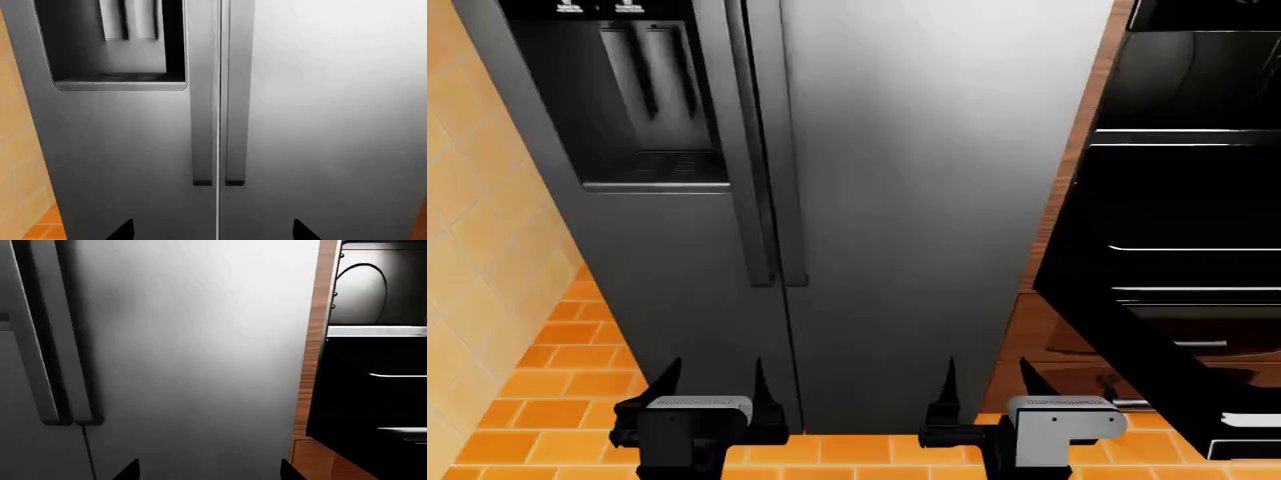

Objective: Fully slide the oven rack out.

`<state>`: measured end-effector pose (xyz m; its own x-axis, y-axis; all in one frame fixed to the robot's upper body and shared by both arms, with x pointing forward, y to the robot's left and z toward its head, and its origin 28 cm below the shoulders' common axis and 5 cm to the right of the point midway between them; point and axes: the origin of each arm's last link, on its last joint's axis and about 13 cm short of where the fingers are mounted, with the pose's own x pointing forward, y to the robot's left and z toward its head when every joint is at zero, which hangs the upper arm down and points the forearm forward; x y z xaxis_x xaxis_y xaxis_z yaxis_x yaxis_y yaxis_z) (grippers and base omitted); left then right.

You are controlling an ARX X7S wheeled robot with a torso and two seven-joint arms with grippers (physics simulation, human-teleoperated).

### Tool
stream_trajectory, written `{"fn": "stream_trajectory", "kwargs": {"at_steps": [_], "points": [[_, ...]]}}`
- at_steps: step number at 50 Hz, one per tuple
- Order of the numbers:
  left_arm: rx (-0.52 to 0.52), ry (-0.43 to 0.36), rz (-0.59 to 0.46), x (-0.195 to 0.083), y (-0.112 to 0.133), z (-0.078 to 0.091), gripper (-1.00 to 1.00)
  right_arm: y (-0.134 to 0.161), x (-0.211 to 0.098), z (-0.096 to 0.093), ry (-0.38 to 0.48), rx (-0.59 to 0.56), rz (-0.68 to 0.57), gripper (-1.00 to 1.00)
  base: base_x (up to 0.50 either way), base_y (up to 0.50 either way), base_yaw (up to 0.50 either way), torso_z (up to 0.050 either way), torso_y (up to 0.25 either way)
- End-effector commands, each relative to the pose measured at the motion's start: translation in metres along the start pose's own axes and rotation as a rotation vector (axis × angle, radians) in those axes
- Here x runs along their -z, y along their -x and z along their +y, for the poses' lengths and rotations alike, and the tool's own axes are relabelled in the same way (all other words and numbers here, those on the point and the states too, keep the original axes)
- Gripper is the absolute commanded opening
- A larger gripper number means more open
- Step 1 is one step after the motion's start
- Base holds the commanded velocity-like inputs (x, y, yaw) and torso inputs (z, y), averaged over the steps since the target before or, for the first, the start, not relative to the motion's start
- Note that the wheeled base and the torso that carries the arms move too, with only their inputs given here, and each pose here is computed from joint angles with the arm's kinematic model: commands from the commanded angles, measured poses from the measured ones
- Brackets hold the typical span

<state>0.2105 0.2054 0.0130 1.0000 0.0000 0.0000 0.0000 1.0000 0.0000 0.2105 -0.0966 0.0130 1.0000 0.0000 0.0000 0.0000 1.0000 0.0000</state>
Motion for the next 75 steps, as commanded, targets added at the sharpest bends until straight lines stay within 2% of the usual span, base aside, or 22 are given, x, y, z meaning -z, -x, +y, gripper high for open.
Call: {"fn": "stream_trajectory", "kwargs": {"at_steps": [1, 3, 9, 11, 12, 13, 16, 30, 37, 43, 49, 57, 59, 60, 62, 67, 75], "points": [[-0.022, -0.012, -0.005, -0.001, 0.000, 0.000, 1.00, 0.000, 0.000, 0.001, 0.003, -0.001, 0.004, 1.00, 0.00, 0.00, 0.00, 0.000, 0.000], [-0.059, -0.029, 0.002, -0.004, 0.000, 0.001, 1.00, -0.001, 0.000, 0.001, 0.009, -0.004, 0.005, 1.00, 0.00, 0.00, 0.00, 0.000, 0.000], [-0.047, -0.018, 0.064, -0.011, 0.001, 0.001, 1.00, -0.003, -0.005, 0.001, 0.036, -0.005, -0.007, 1.00, 0.00, 0.00, 0.00, 0.000, 0.000], [-0.006, -0.057, -0.038, -0.075, -0.013, 0.004, 1.00, -0.007, -0.056, -0.004, 0.098, -0.013, -0.043, 1.00, 0.00, 0.00, 0.00, 0.050, 0.000], [0.012, -0.066, -0.093, -0.107, -0.012, 0.004, 1.00, -0.006, -0.085, -0.005, 0.115, -0.016, -0.102, 1.00, 0.00, 0.00, 0.00, 0.050, 0.000], [0.022, -0.076, -0.069, -0.122, -0.011, 0.005, 1.00, -0.006, -0.100, -0.006, 0.127, -0.018, -0.133, 1.00, 0.00, 0.00, 0.00, 0.050, 0.000], [0.034, -0.100, -0.071, -0.141, -0.012, 0.008, 1.00, -0.008, -0.119, -0.009, 0.147, -0.019, -0.141, 1.00, 0.00, 0.00, 0.00, 0.050, 0.000], [0.058, -0.128, -0.052, -0.174, -0.011, 0.023, 1.00, -0.010, -0.164, -0.021, 0.174, -0.050, -0.149, 1.00, 0.00, 0.00, 0.00, 0.050, 0.000], [0.065, -0.138, -0.087, -0.214, -0.014, 0.033, 1.00, -0.012, -0.193, -0.028, 0.225, -0.062, -0.163, 1.00, 0.00, 0.00, 0.00, 0.050, 0.000], [0.066, -0.161, -0.089, -0.232, -0.012, 0.039, 1.00, -0.007, -0.213, -0.033, 0.258, -0.071, -0.168, 1.00, 0.00, 0.00, 0.00, 0.050, 0.000], [0.056, -0.164, -0.076, -0.242, -0.018, 0.046, 1.00, 0.000, -0.231, -0.042, 0.284, -0.071, -0.141, 1.00, 0.00, 0.00, 0.00, 0.050, 0.000], [0.044, -0.177, -0.086, -0.263, -0.011, 0.051, 1.00, -0.002, -0.247, -0.051, 0.301, -0.066, -0.145, 1.00, 0.00, 0.00, 0.00, 0.050, 0.000], [0.040, -0.175, -0.084, -0.266, -0.010, 0.052, 1.00, 0.000, -0.256, -0.055, 0.303, 0.016, -0.158, 1.00, 0.00, 0.00, 0.00, 0.050, 0.000], [0.039, -0.175, -0.082, -0.268, -0.010, 0.053, 1.00, 0.001, -0.260, -0.054, 0.309, 0.015, -0.157, 1.00, 0.00, 0.00, 0.00, 0.050, 0.000], [0.033, -0.177, -0.080, -0.272, -0.010, 0.054, 1.00, 0.007, -0.262, -0.049, 0.325, -0.073, -0.138, 1.00, 0.00, 0.00, 0.00, 0.050, 0.000], [0.024, -0.185, -0.077, -0.283, -0.007, 0.053, 1.00, 0.012, -0.272, -0.050, 0.332, -0.064, -0.124, 1.00, 0.00, 0.00, 0.00, 0.050, 0.000], [0.010, -0.176, -0.050, -0.283, -0.005, 0.055, 1.00, 0.017, -0.286, -0.052, 0.331, -0.068, -0.082, 1.00, 0.00, 0.00, 0.00, 0.049, 0.000]]}}
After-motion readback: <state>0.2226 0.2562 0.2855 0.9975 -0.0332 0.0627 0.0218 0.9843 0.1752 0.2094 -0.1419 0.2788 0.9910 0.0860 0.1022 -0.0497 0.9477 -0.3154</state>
